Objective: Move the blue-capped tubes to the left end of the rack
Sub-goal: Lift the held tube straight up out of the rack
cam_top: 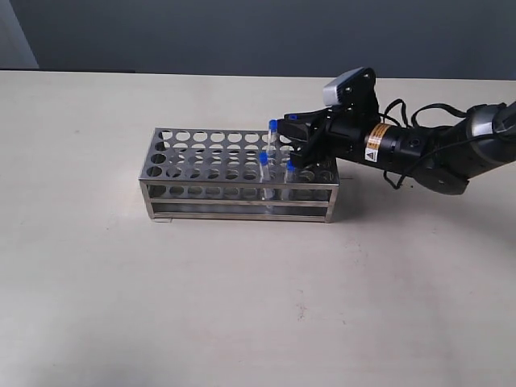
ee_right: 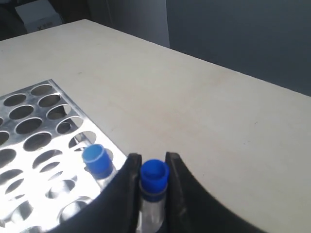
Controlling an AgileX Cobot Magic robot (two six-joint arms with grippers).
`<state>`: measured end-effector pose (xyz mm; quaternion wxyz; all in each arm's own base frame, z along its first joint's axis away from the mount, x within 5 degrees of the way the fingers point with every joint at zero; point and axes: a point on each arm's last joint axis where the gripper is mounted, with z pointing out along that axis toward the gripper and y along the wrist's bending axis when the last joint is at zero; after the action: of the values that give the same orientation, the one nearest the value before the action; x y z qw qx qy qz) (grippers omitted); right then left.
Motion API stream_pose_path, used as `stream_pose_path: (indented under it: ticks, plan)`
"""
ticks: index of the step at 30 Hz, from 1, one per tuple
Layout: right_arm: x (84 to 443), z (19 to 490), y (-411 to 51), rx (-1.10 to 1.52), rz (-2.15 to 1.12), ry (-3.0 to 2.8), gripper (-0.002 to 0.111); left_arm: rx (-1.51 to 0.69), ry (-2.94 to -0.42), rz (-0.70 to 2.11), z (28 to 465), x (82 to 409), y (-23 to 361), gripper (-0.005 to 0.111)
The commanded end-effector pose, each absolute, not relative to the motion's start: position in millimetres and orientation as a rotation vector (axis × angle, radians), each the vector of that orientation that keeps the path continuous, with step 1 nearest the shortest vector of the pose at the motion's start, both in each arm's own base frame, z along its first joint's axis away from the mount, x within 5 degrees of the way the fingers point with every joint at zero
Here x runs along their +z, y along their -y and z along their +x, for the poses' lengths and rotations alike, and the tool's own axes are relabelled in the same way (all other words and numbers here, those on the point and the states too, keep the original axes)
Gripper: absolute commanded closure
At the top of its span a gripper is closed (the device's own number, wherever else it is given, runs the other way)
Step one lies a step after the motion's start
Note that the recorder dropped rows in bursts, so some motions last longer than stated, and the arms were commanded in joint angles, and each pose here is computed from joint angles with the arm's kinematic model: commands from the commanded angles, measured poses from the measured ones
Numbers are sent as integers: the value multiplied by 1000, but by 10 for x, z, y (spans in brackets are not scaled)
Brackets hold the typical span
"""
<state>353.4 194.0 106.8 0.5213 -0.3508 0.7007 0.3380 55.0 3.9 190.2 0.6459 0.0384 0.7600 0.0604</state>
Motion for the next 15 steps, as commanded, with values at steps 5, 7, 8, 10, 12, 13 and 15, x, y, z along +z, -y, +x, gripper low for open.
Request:
stream_pose_path:
  ticks: [5, 7, 8, 10, 12, 13, 15]
  plan:
    - [1698, 3533, -1902, 708, -860, -1571, 108, 126, -1719, 90, 554, 1918, -33, 106]
    - [1870, 3514, -1886, 684, -859, -1542, 108, 126, -1719, 90, 554, 1918, -33, 106]
    - [1960, 3509, -1882, 675, -858, -1521, 108, 126, -1719, 90, 554, 1918, -33, 106]
    - [2109, 3490, -1894, 672, -873, -1478, 108, 126, -1719, 90, 554, 1918, -33, 106]
    - [2255, 3479, -1954, 684, -867, -1451, 108, 126, -1719, 90, 554, 1918, -33, 106]
    - [2323, 3472, -2006, 690, -870, -1439, 108, 126, -1719, 90, 554, 1918, -33, 106]
    - [2429, 3455, -2156, 716, -875, -1421, 108, 126, -1719, 90, 554, 1918, -33, 106]
